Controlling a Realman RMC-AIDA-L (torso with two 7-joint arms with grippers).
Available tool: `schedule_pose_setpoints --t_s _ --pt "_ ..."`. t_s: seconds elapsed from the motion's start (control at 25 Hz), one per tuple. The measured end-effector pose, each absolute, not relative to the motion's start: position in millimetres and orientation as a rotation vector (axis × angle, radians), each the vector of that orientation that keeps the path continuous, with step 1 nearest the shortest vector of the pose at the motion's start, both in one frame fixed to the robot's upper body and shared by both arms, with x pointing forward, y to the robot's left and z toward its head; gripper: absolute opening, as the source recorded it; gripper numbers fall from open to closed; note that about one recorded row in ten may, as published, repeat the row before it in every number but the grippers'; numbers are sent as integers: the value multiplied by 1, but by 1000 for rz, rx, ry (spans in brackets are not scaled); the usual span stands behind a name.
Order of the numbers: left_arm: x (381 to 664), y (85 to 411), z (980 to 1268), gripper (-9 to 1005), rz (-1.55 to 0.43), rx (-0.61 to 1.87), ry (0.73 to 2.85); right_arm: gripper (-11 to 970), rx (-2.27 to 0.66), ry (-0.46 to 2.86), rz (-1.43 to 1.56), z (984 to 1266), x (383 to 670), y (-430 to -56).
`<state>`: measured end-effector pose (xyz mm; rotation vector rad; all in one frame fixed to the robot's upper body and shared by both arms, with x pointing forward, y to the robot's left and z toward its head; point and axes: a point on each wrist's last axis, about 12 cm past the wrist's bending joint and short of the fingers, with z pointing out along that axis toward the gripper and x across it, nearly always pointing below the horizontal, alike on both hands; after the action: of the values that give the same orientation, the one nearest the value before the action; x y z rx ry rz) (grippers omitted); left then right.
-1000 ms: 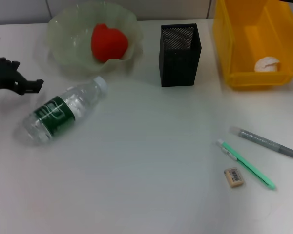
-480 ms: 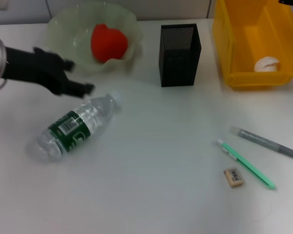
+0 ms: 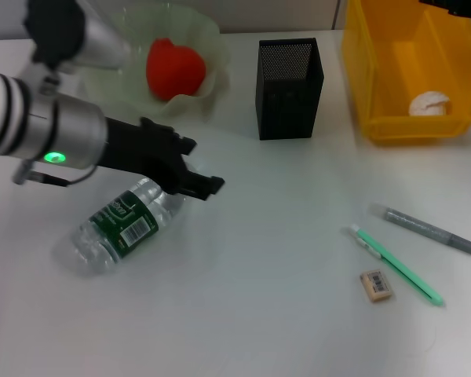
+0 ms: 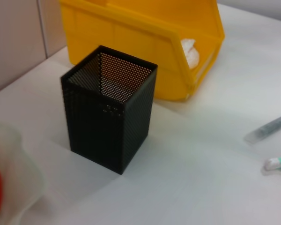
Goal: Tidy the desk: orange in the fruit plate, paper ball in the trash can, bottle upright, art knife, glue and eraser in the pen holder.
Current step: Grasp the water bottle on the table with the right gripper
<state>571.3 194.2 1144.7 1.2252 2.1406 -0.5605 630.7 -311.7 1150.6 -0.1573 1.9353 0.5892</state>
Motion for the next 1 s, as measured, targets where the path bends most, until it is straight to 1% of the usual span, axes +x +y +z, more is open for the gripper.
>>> schedule_pose_setpoints --t_s 0.12,0.2,0.48,0.8,1.0 --pt "572 181 1134 798 -549 1247 2150 702 -152 1941 592 1148 628 -314" --pt "572 179 1130 798 -538 1249 2153 702 -148 1944 591 1147 627 -315" --pt "573 162 1116 798 -343 1292 2107 703 -146 1948 587 1145 625 -317" --pt "581 169 1111 798 -186 1276 2110 703 -143 1942 621 1138 622 -315" --pt "586 174 1117 798 -134 1247 2080 703 -144 1931 654 1135 619 -314"
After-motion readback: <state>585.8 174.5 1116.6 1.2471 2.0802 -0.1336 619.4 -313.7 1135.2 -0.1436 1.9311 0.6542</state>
